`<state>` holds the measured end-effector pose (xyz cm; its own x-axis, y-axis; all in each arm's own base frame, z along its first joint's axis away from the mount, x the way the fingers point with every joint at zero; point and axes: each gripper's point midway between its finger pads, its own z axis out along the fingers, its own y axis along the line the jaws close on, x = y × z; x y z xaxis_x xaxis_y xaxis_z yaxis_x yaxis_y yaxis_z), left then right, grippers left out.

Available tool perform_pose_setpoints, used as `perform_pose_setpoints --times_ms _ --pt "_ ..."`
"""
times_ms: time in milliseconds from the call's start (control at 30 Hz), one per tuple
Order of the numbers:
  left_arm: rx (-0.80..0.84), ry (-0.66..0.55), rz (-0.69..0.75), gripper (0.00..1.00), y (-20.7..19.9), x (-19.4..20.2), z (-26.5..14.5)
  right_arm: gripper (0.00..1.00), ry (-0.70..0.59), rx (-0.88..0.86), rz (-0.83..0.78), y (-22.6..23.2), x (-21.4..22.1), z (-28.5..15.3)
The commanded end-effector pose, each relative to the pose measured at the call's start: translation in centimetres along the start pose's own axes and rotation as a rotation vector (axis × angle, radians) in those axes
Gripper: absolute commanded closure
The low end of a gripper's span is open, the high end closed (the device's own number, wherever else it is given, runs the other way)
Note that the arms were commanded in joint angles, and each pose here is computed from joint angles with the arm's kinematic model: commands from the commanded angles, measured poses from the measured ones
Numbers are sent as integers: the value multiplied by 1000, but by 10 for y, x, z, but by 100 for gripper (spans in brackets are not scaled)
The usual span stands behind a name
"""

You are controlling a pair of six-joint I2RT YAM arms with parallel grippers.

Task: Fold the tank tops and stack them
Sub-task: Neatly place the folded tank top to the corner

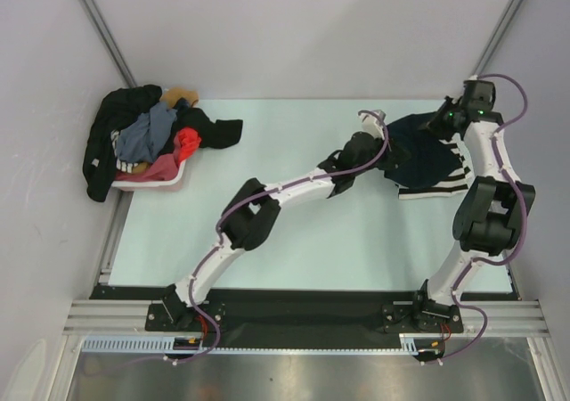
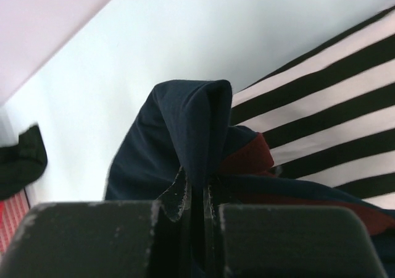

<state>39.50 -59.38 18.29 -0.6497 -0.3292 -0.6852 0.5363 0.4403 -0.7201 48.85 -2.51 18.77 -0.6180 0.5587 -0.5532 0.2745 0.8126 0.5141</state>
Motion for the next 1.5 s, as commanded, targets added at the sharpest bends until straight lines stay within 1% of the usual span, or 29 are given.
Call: perform_pose_setpoints --times_ms 0,67,100,133,200,233,267,300,367,533,633,767,833,900,967,1000,1033,1067,1100,1133,1167,1200,1233,1267,1300,1333,1367,1400,1467 --pt "143 -12 -85 100 -29 3 20 100 -82 -57 -11 13 -34 -36" --pt "160 -12 -110 100 -27 9 32 100 -98 -58 12 1 -43 -38" --pt "168 -31 -109 100 -30 6 35 100 -105 -58 22 -3 -46 -39" --pt "154 -35 -112 100 -22 10 38 100 -105 -53 55 -15 -51 -36" --pt "120 -71 -125 100 -12 9 42 100 -111 -83 93 -22 -57 -33" --pt "102 -68 -130 100 1 18 47 100 -113 -81 118 -33 -60 -29" --pt "84 -64 -128 100 7 19 49 100 -116 -109 122 -33 -64 -27" --pt "100 -79 -124 100 0 11 52 100 -113 -113 129 -36 -65 -25" --pt "99 -84 -132 100 7 14 55 100 -121 -105 137 -42 -70 -25" --pt "73 -56 -231 100 19 29 57 100 -130 -57 146 -54 -71 -22" --pt "75 -50 -274 100 17 36 53 100 -109 -58 161 -63 -69 -10" --pt "57 -62 -257 100 5 40 47 100 -105 -53 194 -81 -72 8" --pt "44 -51 -297 100 10 46 47 100 -85 -39 223 -97 -71 23" --pt "43 -37 -351 100 15 51 46 99 -68 15 242 -112 -70 28" --pt "26 -29 -355 96 20 56 47 97 -68 74 259 -132 -67 36" --pt "16 -34 -342 94 22 55 47 94 -73 85 259 -136 -67 38" --pt "-1 -28 -338 86 26 57 47 85 -67 116 266 -145 -64 44" --pt "-2 -33 -333 80 25 52 46 75 -66 135 271 -149 -63 45" --pt "-3 -22 -321 55 26 55 45 63 -72 154 270 -152 -66 45" --pt "-5 -18 -319 45 28 53 44 47 -77 222 269 -162 -66 43" --pt "5 -19 -307 40 21 44 41 40 -87 262 265 -166 -67 39" --pt "-5 -20 -269 32 22 42 40 36 -105 290 255 -166 -72 31" --pt "-42 -9 -244 28 25 42 37 31 -127 343 247 -172 -75 24" --pt "-37 -27 -220 23 14 28 33 29 -170 349 224 -163 -85 8" --pt "-55 -14 -187 14 19 32 28 27 -193 361 212 -159 -89 0" --pt "-78 -54 -178 13 24 20 25 25 -219 383 195 -156 -93 -9" --pt "-87 -60 -170 12 25 16 21 24 -245 386 165 -143 -96 -22" --pt "-94 -80 -160 11 22 5 12 21 -273 423 147 -142 -99 -30" --pt "-102 -107 -140 10 23 -12 2 21 -304 433 103 -127 -100 -45"
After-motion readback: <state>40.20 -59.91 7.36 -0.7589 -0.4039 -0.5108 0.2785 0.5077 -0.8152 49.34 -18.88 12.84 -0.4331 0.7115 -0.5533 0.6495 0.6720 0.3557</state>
